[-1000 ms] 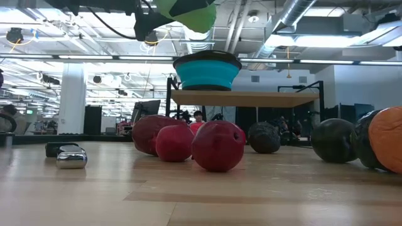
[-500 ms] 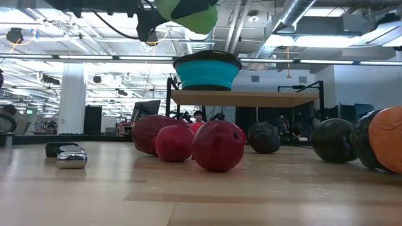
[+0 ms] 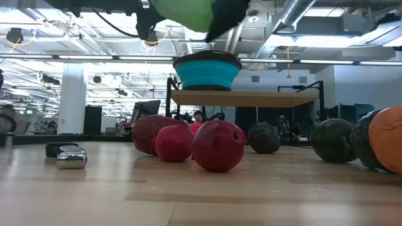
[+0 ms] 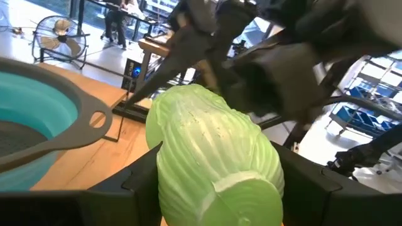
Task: Pick & Place Fruit
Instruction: Put the green cabbage into the blue strainer bowl on the shelf, then put the red mango into the blue strainer bowl on the shelf
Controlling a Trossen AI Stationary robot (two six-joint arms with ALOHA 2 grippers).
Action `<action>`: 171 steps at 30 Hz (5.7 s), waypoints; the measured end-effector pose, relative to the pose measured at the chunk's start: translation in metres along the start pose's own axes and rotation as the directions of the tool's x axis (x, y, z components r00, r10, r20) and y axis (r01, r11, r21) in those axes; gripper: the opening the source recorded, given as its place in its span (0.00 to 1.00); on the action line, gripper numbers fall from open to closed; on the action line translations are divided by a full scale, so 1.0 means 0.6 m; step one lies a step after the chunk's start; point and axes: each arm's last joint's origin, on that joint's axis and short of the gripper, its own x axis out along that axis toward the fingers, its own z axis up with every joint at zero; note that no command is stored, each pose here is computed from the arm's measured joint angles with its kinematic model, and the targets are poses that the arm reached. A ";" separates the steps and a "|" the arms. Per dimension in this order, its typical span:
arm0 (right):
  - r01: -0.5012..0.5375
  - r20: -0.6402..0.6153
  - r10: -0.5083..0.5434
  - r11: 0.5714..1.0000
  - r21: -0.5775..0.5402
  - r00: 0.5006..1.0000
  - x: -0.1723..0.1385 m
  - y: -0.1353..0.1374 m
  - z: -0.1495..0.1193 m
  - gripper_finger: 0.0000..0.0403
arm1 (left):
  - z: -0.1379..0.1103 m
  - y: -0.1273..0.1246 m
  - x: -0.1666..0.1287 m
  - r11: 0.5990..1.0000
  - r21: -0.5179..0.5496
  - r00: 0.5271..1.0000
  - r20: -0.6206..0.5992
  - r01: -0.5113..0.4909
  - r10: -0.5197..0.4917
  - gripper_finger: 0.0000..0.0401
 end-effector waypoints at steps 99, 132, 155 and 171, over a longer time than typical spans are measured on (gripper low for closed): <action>-0.245 0.201 0.141 0.583 0.775 0.969 0.115 -0.285 -0.100 0.55 | -0.057 -0.011 -0.011 0.971 0.240 0.982 -0.185 0.002 0.044 0.79; -0.396 0.142 0.431 0.584 0.708 0.891 0.228 -0.315 -0.092 0.66 | -0.055 -0.020 -0.011 0.971 0.240 0.986 -0.164 0.026 0.014 0.77; -0.395 0.147 0.422 0.592 0.703 0.894 0.244 -0.314 -0.095 0.80 | -0.053 -0.020 -0.011 0.971 0.240 0.988 -0.155 0.026 0.011 0.77; -0.290 0.155 0.273 0.572 0.767 0.949 0.219 -0.359 -0.104 0.88 | -0.053 -0.020 -0.011 0.971 0.237 0.988 -0.154 0.026 0.011 0.77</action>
